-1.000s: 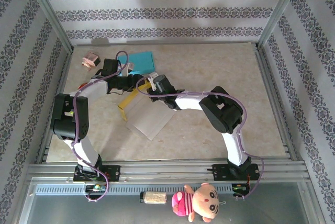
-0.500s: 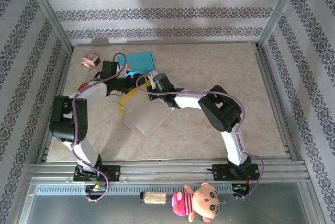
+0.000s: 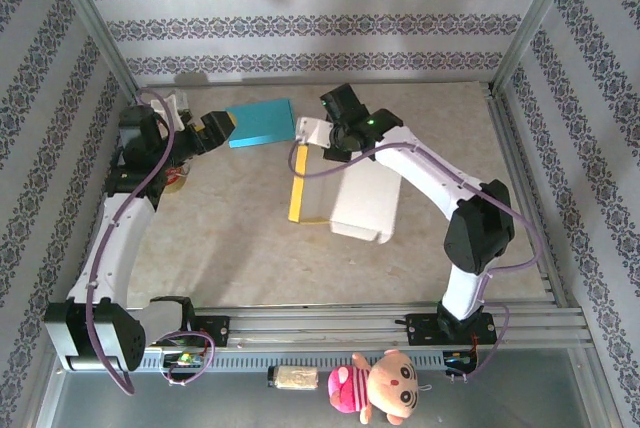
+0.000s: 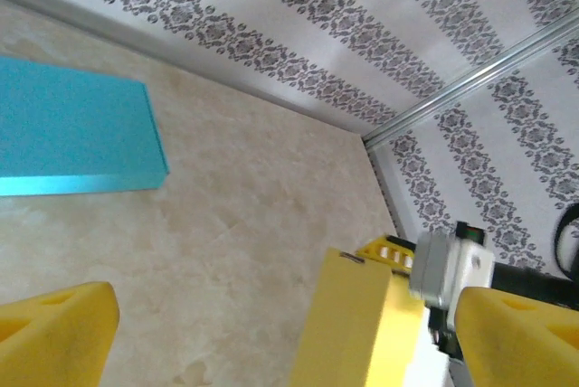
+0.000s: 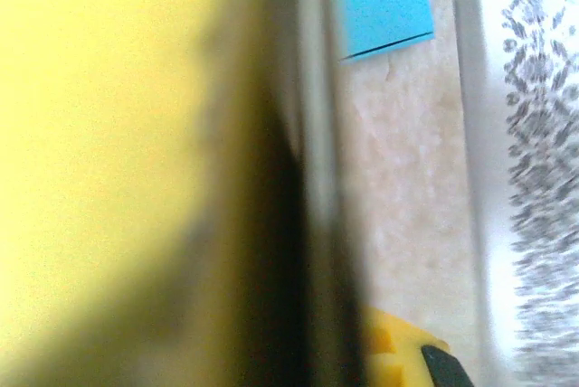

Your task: Fold the paper box

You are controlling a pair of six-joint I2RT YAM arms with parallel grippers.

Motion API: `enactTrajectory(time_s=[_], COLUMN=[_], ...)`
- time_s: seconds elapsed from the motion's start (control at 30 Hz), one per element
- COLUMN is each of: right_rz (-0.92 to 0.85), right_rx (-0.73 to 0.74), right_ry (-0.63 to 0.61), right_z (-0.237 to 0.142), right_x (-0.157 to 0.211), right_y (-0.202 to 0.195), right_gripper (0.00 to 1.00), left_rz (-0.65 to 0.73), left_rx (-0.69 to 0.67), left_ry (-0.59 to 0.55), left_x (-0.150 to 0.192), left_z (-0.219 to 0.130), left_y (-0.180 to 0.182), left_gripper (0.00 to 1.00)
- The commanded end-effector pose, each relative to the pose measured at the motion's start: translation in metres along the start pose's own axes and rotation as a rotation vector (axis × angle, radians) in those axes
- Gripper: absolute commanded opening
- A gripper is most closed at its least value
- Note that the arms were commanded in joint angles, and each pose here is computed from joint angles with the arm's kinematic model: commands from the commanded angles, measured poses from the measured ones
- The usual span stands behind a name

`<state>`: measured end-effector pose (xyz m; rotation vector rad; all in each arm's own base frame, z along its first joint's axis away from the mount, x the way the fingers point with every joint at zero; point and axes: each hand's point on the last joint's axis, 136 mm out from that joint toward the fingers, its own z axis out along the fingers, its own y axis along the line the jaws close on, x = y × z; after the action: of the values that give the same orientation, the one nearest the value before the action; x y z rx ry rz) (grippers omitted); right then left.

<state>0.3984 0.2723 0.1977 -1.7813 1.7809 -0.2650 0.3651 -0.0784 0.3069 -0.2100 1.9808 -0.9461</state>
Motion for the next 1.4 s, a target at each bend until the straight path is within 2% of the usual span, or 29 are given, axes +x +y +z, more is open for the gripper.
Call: enactTrajectory(time_s=[0.0, 0.07, 0.33, 0.53, 0.67, 0.77, 0.87, 0.97, 1.1, 1.2, 1.27, 1.3, 1.37], right_rz=[-0.52, -0.601, -0.723, -0.818, -0.91, -0.906, -0.901, -0.86, -0.744, -0.512, -0.183, -0.051, 0.32], right_rx=[-0.247, -0.291, -0.281, -0.21, -0.124, -0.017, 0.019, 0.044, 0.055, 0.113, 0.144, 0.139, 0.109], right_ry=[0.209, 0.144, 0.166, 0.106, 0.047, 0.0, -0.041, -0.066, -0.08, -0.144, -0.194, -0.205, -0.245], right_z=[0.028, 0.048, 0.136, 0.163, 0.161, 0.141, 0.116, 0.096, 0.072, 0.039, 0.005, -0.012, -0.053], right_x=[0.029, 0.01, -0.002, -0.003, -0.009, -0.028, -0.038, -0.046, -0.05, -0.067, -0.074, -0.072, -0.06], right_y=[0.058, 0.074, 0.139, 0.183, 0.194, 0.171, 0.155, 0.14, 0.123, 0.097, 0.067, 0.056, 0.041], right_gripper=[0.0, 0.0, 0.02, 0.05, 0.11, 0.25, 0.4, 0.43, 0.47, 0.55, 0.61, 0.62, 0.64], left_rz=[-0.077, -0.11, -0.153, -0.16, -0.157, -0.152, -0.119, -0.034, 0.122, 0.255, 0.363, 0.422, 0.566], left_rx=[-0.066, -0.051, -0.041, -0.034, -0.039, -0.053, -0.056, -0.059, -0.053, -0.017, 0.021, 0.049, 0.106], left_ry=[0.023, 0.024, 0.037, 0.035, 0.031, 0.033, 0.026, 0.036, 0.042, 0.05, 0.06, 0.067, 0.097], left_x=[0.019, 0.024, 0.042, 0.044, 0.046, 0.048, 0.049, 0.052, 0.052, 0.052, 0.053, 0.055, 0.064], left_z=[0.002, 0.004, 0.003, 0.004, 0.004, 0.004, 0.005, 0.004, 0.0, 0.0, 0.004, 0.006, 0.014], left_y=[0.03, 0.034, 0.044, 0.046, 0.048, 0.051, 0.055, 0.055, 0.05, 0.04, 0.03, 0.023, 0.007], left_gripper=[0.96, 0.97, 0.98, 0.99, 0.99, 1.0, 1.0, 1.0, 0.98, 0.98, 0.99, 0.99, 1.0])
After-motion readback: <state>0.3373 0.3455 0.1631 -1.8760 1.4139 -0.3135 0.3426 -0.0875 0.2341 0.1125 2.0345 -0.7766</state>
